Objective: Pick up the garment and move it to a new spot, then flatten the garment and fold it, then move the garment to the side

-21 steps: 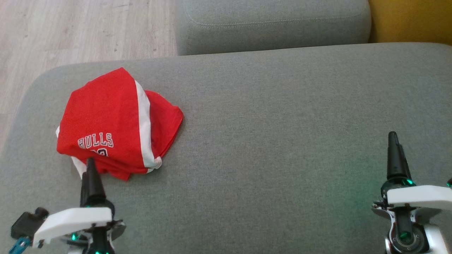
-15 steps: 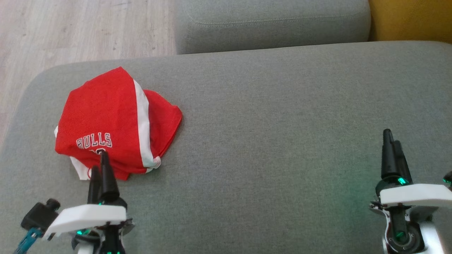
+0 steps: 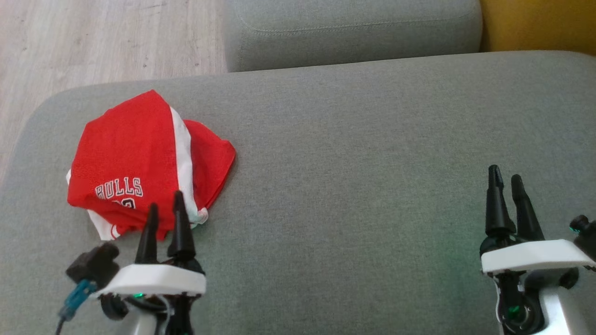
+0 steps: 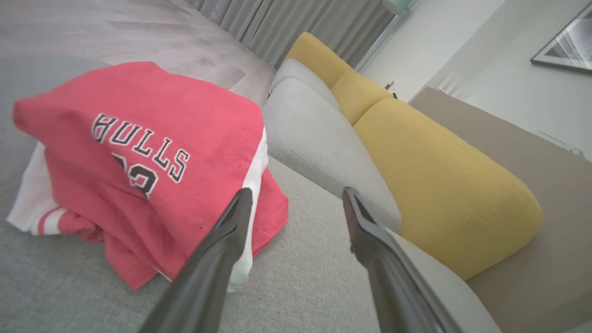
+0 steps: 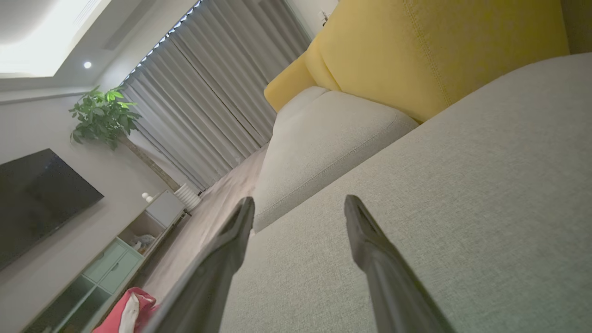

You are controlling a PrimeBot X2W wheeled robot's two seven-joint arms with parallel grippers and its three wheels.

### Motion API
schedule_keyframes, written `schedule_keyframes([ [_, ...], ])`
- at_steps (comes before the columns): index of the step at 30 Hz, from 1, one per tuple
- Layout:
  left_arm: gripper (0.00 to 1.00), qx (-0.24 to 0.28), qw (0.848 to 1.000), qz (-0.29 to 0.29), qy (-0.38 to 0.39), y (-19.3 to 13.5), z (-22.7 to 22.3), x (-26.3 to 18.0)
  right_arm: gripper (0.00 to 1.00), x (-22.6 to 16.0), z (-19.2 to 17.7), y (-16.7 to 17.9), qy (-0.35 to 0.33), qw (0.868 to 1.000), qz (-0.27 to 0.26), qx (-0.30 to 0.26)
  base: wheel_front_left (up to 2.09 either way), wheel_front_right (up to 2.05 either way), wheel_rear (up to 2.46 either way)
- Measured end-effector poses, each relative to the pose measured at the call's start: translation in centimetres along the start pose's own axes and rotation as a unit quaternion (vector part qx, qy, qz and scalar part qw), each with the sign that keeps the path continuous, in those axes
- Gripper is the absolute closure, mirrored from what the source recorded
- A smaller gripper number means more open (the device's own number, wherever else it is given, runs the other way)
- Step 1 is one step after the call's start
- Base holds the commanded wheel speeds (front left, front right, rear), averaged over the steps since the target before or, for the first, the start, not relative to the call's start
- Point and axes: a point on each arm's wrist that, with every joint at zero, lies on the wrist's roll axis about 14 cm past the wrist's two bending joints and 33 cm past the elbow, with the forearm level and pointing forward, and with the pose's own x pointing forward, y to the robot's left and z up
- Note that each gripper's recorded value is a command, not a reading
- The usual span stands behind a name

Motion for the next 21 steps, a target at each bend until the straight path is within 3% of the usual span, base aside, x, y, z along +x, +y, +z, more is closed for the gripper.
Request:
schedule_keyframes([
  [21,0.0,0.216,0.976,-0.035,0.022,-2.3,-2.2,1.3,0.0,0.3,-0.2,1.6,-0.007,0.986,0.035,-0.163,0.0,0.0,0.0],
])
